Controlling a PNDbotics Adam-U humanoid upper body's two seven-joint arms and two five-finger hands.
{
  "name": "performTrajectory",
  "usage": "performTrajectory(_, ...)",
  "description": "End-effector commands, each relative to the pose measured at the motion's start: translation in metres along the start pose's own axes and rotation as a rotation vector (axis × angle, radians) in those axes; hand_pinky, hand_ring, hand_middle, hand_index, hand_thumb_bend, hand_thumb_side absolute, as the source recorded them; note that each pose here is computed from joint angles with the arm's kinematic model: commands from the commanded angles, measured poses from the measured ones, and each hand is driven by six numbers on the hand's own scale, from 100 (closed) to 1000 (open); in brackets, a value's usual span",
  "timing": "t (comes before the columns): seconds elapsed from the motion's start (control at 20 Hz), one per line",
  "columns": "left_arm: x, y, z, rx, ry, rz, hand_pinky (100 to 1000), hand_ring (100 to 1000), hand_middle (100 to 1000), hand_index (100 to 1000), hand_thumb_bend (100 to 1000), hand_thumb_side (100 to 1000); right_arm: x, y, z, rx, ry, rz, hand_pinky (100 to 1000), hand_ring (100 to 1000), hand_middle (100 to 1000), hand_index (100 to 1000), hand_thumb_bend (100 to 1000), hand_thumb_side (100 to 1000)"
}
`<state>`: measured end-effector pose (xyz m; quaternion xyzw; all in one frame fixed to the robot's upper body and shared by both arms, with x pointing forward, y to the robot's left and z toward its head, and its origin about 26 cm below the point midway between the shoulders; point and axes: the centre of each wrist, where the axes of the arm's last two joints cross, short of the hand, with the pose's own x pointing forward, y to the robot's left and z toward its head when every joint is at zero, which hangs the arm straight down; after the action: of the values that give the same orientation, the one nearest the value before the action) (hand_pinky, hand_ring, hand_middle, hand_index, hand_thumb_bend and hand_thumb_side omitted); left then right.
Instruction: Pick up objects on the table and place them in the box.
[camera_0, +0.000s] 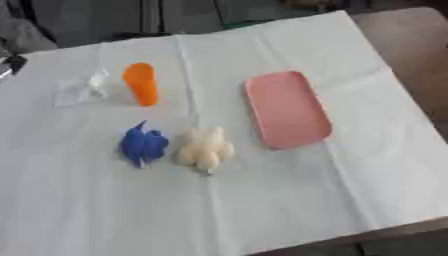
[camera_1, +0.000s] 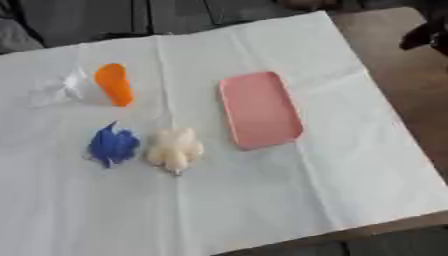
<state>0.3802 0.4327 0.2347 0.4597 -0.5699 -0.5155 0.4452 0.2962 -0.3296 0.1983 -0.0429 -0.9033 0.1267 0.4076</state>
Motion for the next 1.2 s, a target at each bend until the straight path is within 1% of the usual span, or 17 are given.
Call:
performTrajectory(0.05, -0.021, 0.014, -0.006, -0.088, 0.046, -0.11, 802, 827, 847, 863, 669, 574, 0.008, -0.004, -0.005, 0.029, -0.025, 0.032, 551, 536, 797, 708, 100, 747)
performTrajectory(0.15, -0.024, 0.011, -0.015, -0.117, 0.054, -0.128, 803, 826, 844, 858, 666, 587, 0.009, -0.004, -0.006, 0.034, -0.028, 0.033, 551, 536, 797, 708, 100, 747)
performTrajectory(0.25, -0.025, 0.007, -0.023, -0.139, 0.053, -0.129, 798, 823, 840, 848, 628, 618, 0.009, -0.003, -0.007, 0.04, -0.031, 0.033, 550, 535, 797, 708, 100, 748)
performTrajectory(0.3, -0.025, 0.004, -0.028, -0.152, 0.05, -0.128, 802, 824, 843, 850, 654, 644, 0.01, -0.003, -0.007, 0.042, -0.032, 0.033, 550, 535, 797, 708, 100, 749)
performTrajectory(0.45, -0.025, 0.002, -0.036, -0.181, 0.043, -0.149, 804, 824, 844, 850, 670, 645, 0.01, -0.003, -0.008, 0.049, -0.035, 0.034, 550, 535, 797, 708, 100, 749)
performTrajectory(0.5, -0.025, 0.001, -0.038, -0.184, 0.041, -0.156, 816, 822, 846, 846, 691, 653, 0.01, -0.002, -0.008, 0.05, -0.036, 0.034, 550, 534, 797, 707, 100, 750)
performTrajectory(0.55, -0.022, 0.0, -0.042, -0.194, 0.039, -0.174, 822, 822, 847, 843, 708, 648, 0.01, -0.002, -0.009, 0.053, -0.038, 0.033, 550, 534, 797, 707, 100, 750)
performTrajectory(0.75, -0.015, -0.007, -0.05, -0.206, 0.038, -0.228, 836, 824, 848, 838, 721, 630, 0.011, -0.001, -0.01, 0.058, -0.043, 0.033, 550, 533, 797, 708, 100, 751)
performTrajectory(0.8, -0.014, -0.008, -0.051, -0.207, 0.037, -0.237, 837, 824, 847, 835, 717, 614, 0.011, -0.001, -0.011, 0.059, -0.044, 0.033, 550, 533, 797, 708, 100, 751)
performTrajectory(0.9, -0.014, -0.011, -0.052, -0.212, 0.036, -0.242, 838, 825, 847, 832, 707, 616, 0.012, -0.001, -0.011, 0.062, -0.047, 0.033, 549, 533, 797, 708, 100, 751)
performTrajectory(1.05, -0.018, -0.014, -0.051, -0.215, 0.041, -0.221, 843, 829, 844, 825, 643, 580, 0.013, 0.0, -0.012, 0.066, -0.052, 0.035, 549, 531, 798, 707, 100, 753)
performTrajectory(1.1, -0.02, -0.014, -0.05, -0.215, 0.046, -0.211, 843, 829, 844, 825, 643, 580, 0.013, 0.0, -0.012, 0.067, -0.053, 0.036, 549, 531, 798, 707, 100, 753)
performTrajectory(1.15, -0.023, -0.014, -0.049, -0.211, 0.055, -0.2, 843, 830, 843, 854, 591, 556, 0.013, 0.0, -0.012, 0.066, -0.054, 0.037, 548, 530, 798, 707, 100, 754)
performTrajectory(1.2, -0.025, -0.014, -0.048, -0.207, 0.064, -0.188, 843, 830, 843, 854, 591, 556, 0.013, 0.0, -0.013, 0.066, -0.055, 0.038, 548, 530, 798, 707, 100, 754)
